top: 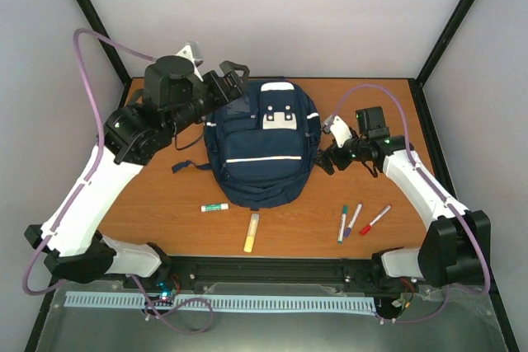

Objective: Pack the student bag
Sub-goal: Zip the student bag at the center of the board.

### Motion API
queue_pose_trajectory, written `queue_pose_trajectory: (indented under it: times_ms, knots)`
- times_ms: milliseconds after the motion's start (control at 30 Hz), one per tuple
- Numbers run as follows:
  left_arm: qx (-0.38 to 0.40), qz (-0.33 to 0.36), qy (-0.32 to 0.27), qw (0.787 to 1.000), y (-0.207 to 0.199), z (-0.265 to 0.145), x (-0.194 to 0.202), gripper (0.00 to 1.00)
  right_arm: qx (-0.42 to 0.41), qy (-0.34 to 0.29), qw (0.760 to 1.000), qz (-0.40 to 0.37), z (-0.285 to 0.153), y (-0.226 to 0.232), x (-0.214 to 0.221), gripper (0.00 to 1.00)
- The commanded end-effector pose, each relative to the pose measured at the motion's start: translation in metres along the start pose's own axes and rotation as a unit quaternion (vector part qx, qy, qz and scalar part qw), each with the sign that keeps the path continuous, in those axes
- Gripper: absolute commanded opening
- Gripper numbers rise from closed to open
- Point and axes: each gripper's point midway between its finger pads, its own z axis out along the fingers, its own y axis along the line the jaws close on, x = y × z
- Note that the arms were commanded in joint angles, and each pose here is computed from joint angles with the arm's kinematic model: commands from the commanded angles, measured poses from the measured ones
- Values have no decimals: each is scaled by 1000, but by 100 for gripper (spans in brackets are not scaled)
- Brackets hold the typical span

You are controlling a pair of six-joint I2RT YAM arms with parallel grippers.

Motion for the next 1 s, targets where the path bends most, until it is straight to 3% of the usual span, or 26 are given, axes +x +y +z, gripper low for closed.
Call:
queue_pose_trajectory:
  times_ms: [0, 433, 567, 667, 800, 967]
  knots:
    - [52, 6, -31, 998, -24, -30, -21, 100, 23, 5, 1000, -1, 5, -11, 0, 100]
    - [63, 22, -92, 994, -15, -50, -36, 100, 33, 13, 999, 4, 11, -18, 0, 100]
    - [75, 86, -93, 989, -14, -28, -22, 100, 58, 11, 998, 5, 9, -26, -1, 100]
    - [12, 161, -113, 980, 25, 6, -7, 100, 79, 9, 997, 8, 6, -34, -5, 100]
    - [-135, 206, -106, 963, 99, 49, 6, 100, 74, 2, 997, 11, 3, -31, -7, 100]
    - [-216, 179, -37, 959, 172, 86, 27, 100, 41, 24, 999, 19, 15, -24, 3, 100]
